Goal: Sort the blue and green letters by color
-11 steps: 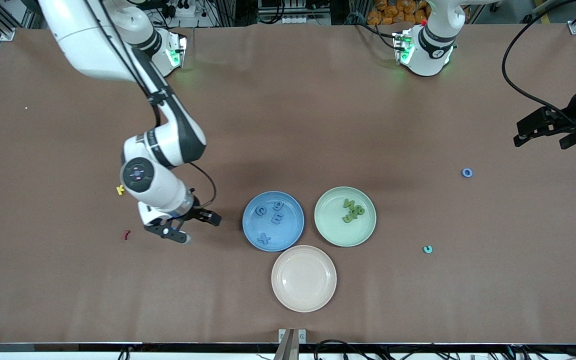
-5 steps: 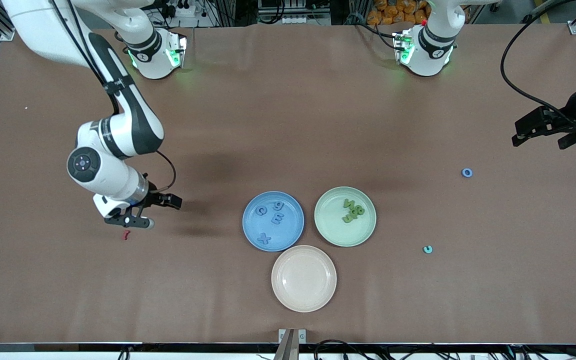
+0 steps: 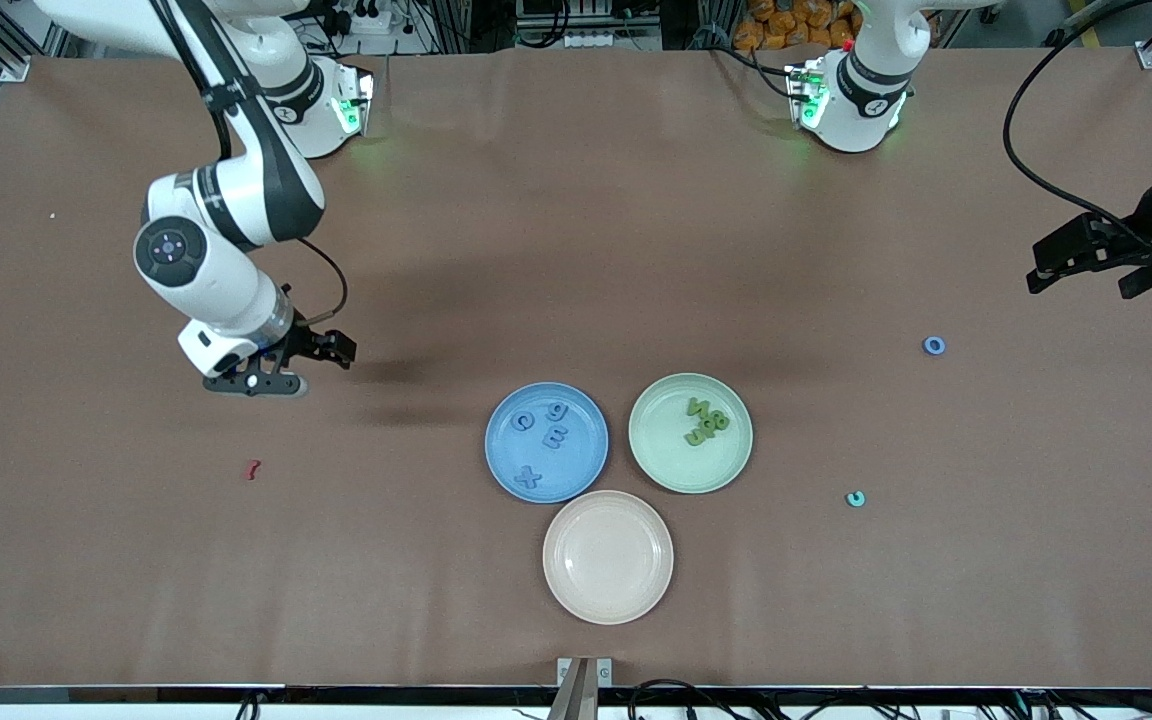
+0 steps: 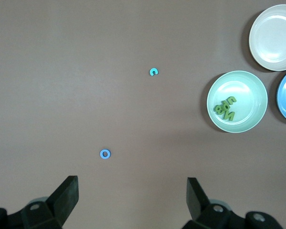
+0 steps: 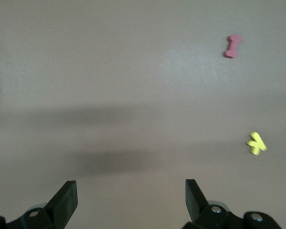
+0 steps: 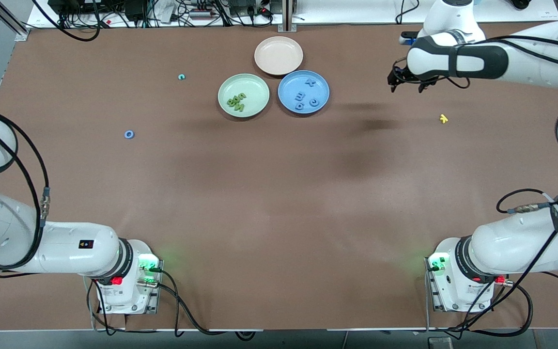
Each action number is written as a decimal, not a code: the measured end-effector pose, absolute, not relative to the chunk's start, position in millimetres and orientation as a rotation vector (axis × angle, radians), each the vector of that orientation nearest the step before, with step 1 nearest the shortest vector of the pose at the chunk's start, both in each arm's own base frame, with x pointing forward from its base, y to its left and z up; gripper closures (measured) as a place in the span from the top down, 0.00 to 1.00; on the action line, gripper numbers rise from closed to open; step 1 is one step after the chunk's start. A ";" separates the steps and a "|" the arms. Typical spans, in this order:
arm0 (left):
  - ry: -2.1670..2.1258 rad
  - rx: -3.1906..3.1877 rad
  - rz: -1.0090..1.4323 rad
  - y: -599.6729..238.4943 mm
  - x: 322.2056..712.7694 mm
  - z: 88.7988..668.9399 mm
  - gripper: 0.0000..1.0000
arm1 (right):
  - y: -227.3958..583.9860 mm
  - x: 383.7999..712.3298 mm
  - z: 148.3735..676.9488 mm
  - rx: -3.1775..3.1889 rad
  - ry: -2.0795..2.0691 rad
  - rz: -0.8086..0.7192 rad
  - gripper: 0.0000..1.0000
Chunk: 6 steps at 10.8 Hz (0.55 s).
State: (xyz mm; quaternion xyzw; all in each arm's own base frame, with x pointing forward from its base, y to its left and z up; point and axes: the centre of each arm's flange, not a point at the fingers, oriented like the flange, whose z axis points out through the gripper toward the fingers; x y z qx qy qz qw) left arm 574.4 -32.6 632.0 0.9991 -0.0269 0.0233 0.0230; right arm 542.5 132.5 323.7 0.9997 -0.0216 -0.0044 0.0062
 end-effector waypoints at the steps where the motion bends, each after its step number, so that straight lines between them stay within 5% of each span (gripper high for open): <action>1: -0.082 3.094 0.072 -32.3 574.5 632.0 1.00 | 128.3 534.0 329.9 3.116 -0.068 -0.026 1.00; 6: -0.072 3.094 0.074 -28.6 574.7 632.4 1.00 | 122.8 530.8 404.1 3.075 -0.057 -0.033 1.00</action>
